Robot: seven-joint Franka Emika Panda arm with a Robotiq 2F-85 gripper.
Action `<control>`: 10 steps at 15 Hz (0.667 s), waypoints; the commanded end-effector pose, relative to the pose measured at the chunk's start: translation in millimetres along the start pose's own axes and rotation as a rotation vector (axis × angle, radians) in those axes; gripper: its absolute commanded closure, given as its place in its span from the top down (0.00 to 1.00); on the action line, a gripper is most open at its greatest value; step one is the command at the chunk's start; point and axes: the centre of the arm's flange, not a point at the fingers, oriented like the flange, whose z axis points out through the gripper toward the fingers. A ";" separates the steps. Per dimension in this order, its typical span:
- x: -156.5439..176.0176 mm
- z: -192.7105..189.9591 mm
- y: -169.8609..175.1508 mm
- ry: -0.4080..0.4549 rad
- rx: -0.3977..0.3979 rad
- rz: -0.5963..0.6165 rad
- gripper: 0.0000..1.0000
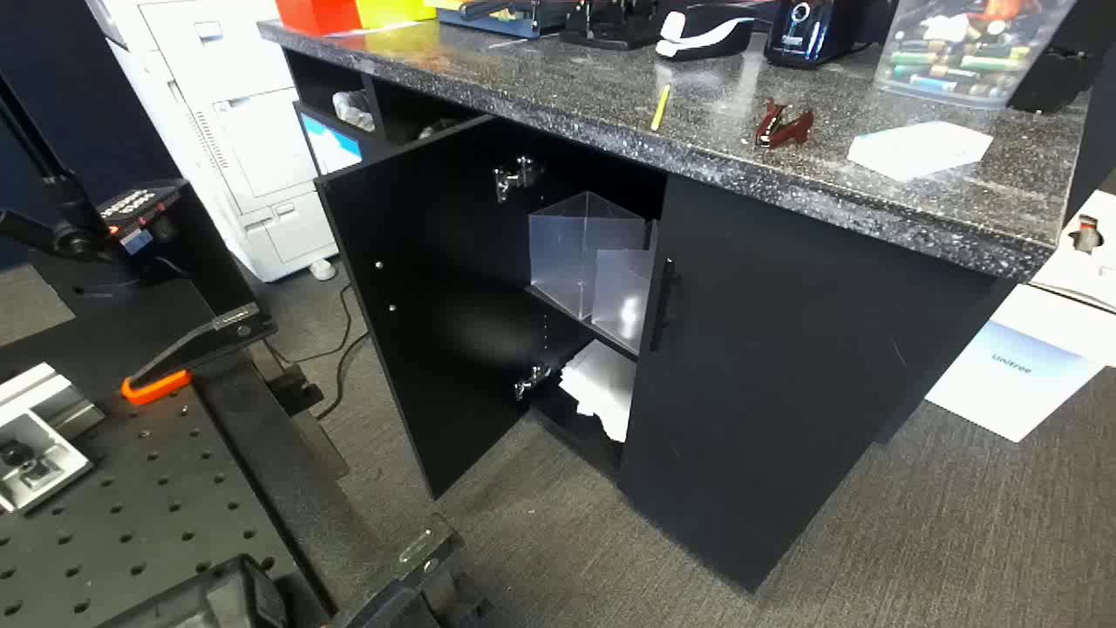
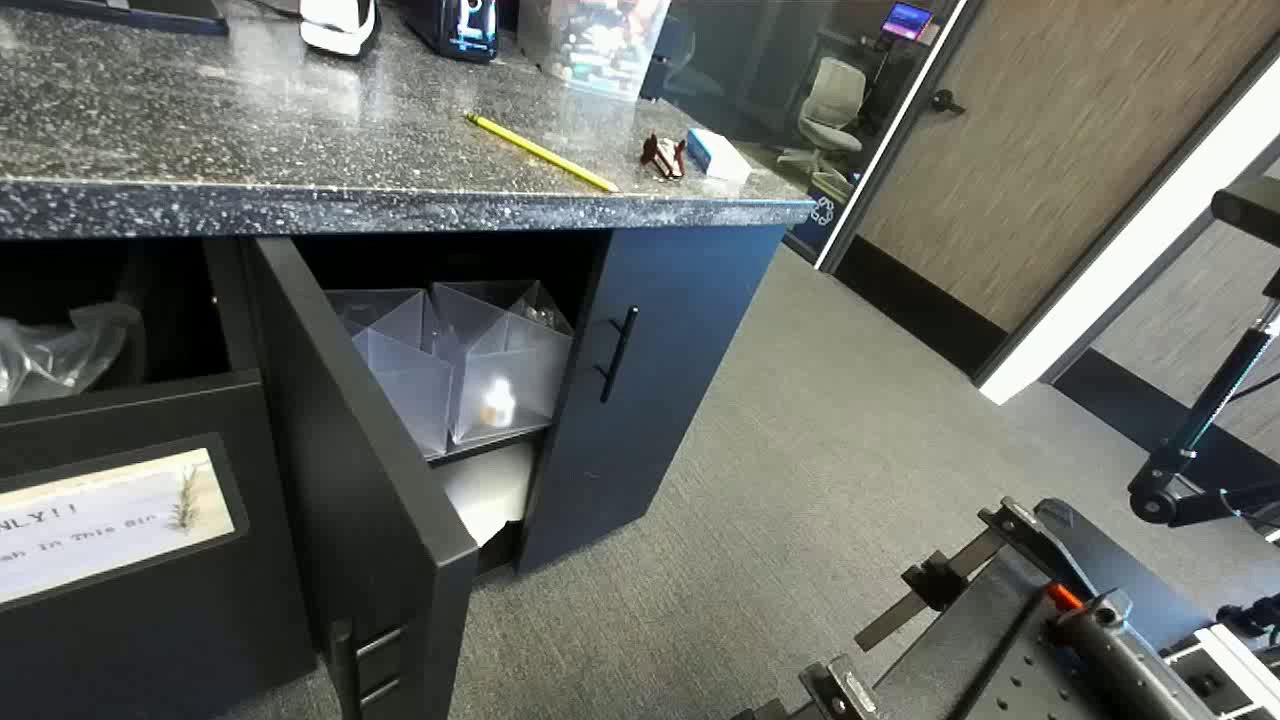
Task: Pick the blue and white box and put it on the left side of the counter
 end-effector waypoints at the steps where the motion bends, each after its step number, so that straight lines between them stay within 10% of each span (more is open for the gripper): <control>1: 0.0 0.0 0.0 0.000 0.000 0.000 1.00; 6: 0.0 0.0 0.0 0.000 0.000 0.000 1.00; 10: 71.1 -13.6 43.7 0.008 0.050 0.037 1.00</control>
